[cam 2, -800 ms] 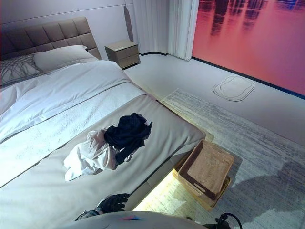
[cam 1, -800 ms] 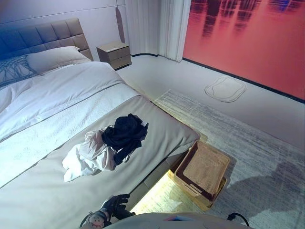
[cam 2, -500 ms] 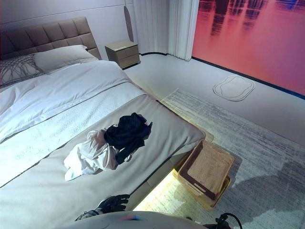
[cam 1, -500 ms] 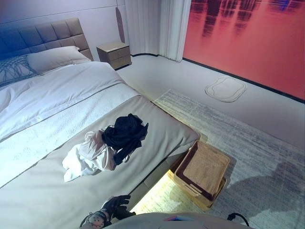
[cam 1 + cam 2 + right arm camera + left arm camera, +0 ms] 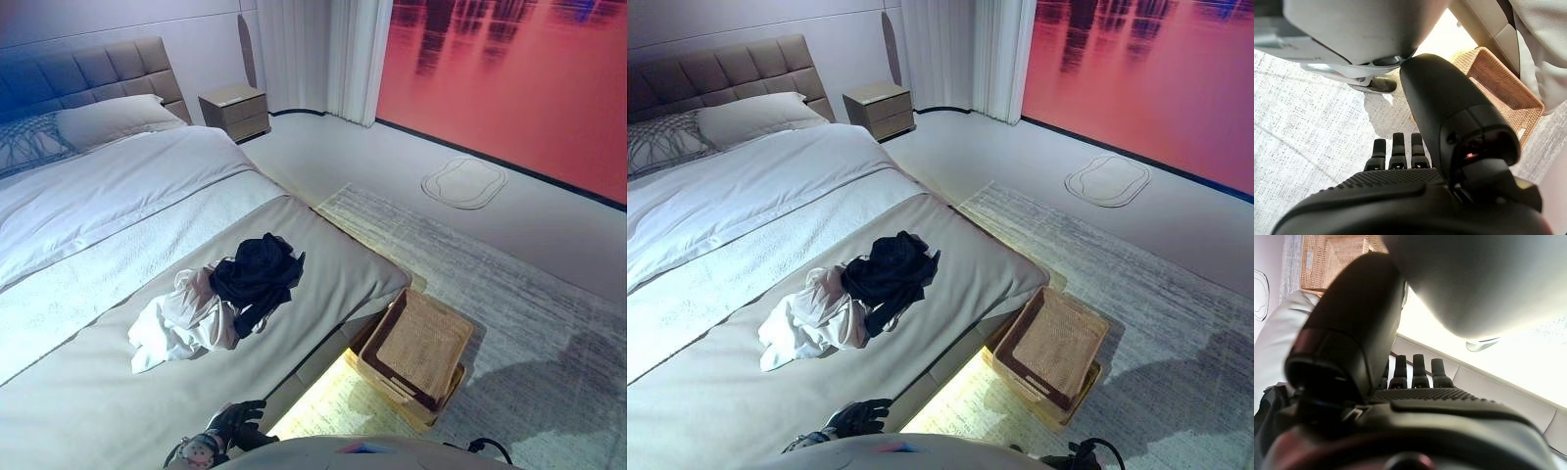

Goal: Pick up the clothes from the bed and place them into the basket

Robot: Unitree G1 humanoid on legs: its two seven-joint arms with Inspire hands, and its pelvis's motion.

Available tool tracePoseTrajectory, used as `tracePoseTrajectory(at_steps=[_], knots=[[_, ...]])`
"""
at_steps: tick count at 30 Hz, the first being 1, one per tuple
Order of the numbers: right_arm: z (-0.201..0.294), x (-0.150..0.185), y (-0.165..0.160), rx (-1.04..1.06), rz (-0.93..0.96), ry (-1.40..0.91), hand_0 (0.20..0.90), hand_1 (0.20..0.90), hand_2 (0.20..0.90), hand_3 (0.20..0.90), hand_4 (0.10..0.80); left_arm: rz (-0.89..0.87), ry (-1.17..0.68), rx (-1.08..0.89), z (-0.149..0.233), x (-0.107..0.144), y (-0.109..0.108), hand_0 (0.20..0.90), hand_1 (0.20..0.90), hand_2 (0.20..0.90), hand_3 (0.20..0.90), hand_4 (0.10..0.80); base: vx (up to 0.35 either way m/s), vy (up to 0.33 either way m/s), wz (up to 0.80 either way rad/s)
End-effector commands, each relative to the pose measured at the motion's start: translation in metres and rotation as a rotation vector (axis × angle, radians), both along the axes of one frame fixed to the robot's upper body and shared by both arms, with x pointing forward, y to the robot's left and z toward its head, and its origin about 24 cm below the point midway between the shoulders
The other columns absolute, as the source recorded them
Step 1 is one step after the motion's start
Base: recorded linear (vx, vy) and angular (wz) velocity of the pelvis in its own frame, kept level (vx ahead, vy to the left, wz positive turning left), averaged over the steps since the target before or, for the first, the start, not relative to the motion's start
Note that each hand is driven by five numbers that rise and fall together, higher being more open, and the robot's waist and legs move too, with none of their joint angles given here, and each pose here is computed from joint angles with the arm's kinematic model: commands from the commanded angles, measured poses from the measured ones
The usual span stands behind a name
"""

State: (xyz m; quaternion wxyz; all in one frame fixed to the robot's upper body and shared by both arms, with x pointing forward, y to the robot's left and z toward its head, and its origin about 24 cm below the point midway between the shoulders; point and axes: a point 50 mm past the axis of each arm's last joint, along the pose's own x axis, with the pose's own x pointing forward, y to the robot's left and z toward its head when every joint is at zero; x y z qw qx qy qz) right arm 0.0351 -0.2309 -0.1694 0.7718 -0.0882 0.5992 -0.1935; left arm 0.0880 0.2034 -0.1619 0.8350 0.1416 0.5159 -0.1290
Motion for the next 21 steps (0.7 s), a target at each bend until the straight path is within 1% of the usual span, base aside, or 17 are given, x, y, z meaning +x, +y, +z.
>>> tracePoseTrajectory(at_steps=[1, 3, 6, 7, 9, 12, 14, 16, 19, 21], knots=[[0.004, 0.039, 0.013, 0.022, 0.04, -0.15, 0.9, 0.9, 0.9, 0.9, 0.8, 0.032, -0.137, -0.007, 0.008, 0.034, -0.011, 0.9, 0.9, 0.9, 0.9, 0.8, 0.02, 0.09, 0.03], [0.005, 0.036, 0.011, 0.013, -0.007, -0.168, 0.9, 0.9, 0.9, 0.9, 0.8, 0.019, -0.147, 0.004, 0.009, 0.038, -0.011, 0.9, 0.9, 0.9, 0.9, 0.8, 0.055, 0.13, 0.23], [0.006, 0.039, 0.006, 0.012, -0.062, -0.175, 0.9, 0.9, 0.9, 0.9, 0.8, -0.003, -0.139, -0.005, 0.009, 0.037, -0.009, 0.9, 0.9, 0.9, 0.9, 0.8, 0.106, 0.149, 0.29], [0.007, 0.042, 0.003, 0.0, -0.081, -0.187, 0.9, 0.9, 0.9, 0.9, 0.8, 0.018, -0.133, -0.032, 0.009, 0.034, -0.007, 0.9, 0.9, 0.9, 0.9, 0.8, 0.116, 0.206, 0.1], [0.009, 0.049, 0.0, -0.001, -0.1, -0.219, 0.9, 0.9, 0.9, 0.9, 0.8, 0.059, -0.136, -0.071, 0.01, 0.036, -0.005, 0.9, 0.9, 0.9, 0.9, 0.8, 0.065, 0.187, 0.05], [0.015, 0.065, -0.002, 0.017, -0.133, -0.303, 0.9, 0.9, 0.9, 0.9, 0.8, 0.097, -0.158, -0.08, 0.014, 0.042, 0.003, 0.9, 0.9, 0.9, 0.9, 0.8, 0.038, 0.187, 0.08], [0.019, 0.072, -0.006, 0.003, -0.128, -0.347, 0.9, 0.9, 0.9, 0.9, 0.8, 0.082, -0.159, -0.073, 0.015, 0.041, 0.008, 0.9, 0.9, 0.9, 0.9, 0.8, 0.142, 0.061, 0.42], [0.021, 0.077, -0.009, -0.008, -0.113, -0.366, 0.9, 0.9, 0.9, 0.9, 0.8, 0.082, -0.154, -0.06, 0.016, 0.041, 0.013, 0.9, 0.9, 0.9, 0.9, 0.8, 0.184, -0.125, 0.87], [0.036, 0.104, -0.029, -0.075, -0.108, -0.457, 0.9, 0.9, 0.9, 0.9, 0.8, 0.087, -0.154, -0.008, 0.019, 0.045, 0.025, 0.9, 0.9, 0.9, 0.9, 0.8, 0.293, -0.428, 1.18], [0.043, 0.116, -0.037, -0.106, -0.102, -0.483, 0.9, 0.9, 0.9, 0.9, 0.8, 0.106, -0.157, 0.01, 0.019, 0.044, 0.028, 0.9, 0.9, 0.9, 0.9, 0.8, 0.242, -0.296, 0.37]])
